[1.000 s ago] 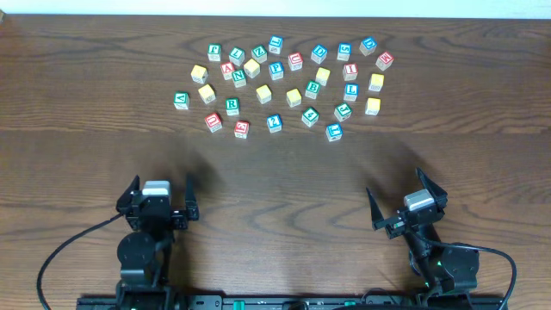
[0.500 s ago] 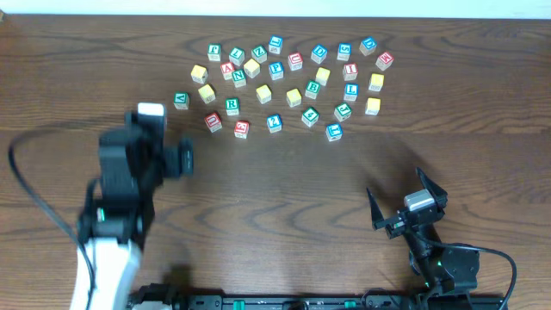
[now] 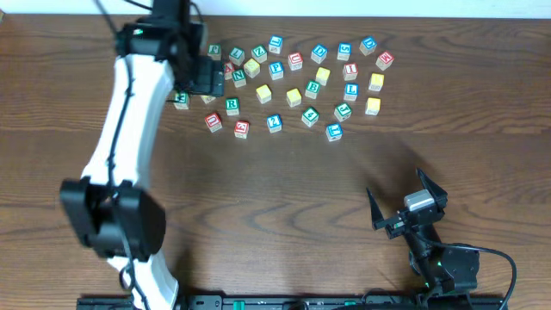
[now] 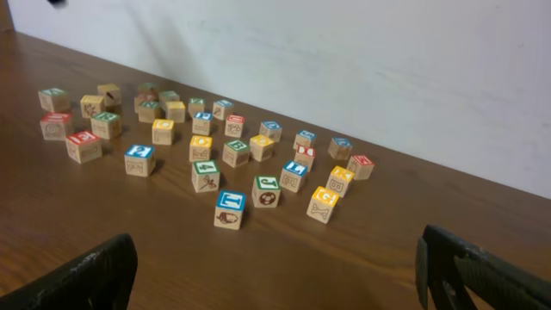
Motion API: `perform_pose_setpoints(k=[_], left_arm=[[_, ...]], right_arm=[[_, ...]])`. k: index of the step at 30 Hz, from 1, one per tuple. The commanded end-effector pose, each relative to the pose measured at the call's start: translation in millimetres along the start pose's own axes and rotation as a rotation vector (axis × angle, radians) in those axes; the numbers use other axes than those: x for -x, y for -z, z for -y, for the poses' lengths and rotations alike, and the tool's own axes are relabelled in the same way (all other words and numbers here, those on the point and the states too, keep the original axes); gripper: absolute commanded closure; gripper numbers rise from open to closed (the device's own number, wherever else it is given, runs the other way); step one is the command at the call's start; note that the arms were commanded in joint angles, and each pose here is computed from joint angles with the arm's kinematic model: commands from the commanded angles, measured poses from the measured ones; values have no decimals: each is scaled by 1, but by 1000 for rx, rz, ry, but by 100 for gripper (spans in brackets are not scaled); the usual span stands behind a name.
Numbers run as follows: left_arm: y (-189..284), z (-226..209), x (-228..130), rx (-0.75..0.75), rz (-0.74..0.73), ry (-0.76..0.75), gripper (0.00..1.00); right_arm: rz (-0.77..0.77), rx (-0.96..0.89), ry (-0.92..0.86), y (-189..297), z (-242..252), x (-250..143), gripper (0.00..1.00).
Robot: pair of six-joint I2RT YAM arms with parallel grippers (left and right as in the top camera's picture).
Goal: Spell out ROBOT
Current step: 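Reach the left gripper forward to the green R block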
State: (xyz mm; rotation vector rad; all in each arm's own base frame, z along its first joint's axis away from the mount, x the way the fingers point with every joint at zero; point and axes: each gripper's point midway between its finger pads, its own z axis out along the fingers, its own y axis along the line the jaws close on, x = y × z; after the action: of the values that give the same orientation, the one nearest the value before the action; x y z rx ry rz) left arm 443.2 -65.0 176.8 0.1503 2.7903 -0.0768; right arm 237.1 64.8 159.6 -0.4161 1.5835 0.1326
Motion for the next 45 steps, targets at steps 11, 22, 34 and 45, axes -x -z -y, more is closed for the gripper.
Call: perform_pose_setpoints(k=[11,22,34,45], left_arm=[[-49,21,32,-58,51,154,12],[-114,33,4,35,-91,240,30],[-155,34,-5,47,-130,230,41],[-162,38,-5,50,-119,200,55]], right_arm=[[1,9,-15,0,-2,0,1],[1,9,-15,0,-2,0,1],[1,9,-15,0,-2,0,1],[1,9,-15,0,-2,0,1]])
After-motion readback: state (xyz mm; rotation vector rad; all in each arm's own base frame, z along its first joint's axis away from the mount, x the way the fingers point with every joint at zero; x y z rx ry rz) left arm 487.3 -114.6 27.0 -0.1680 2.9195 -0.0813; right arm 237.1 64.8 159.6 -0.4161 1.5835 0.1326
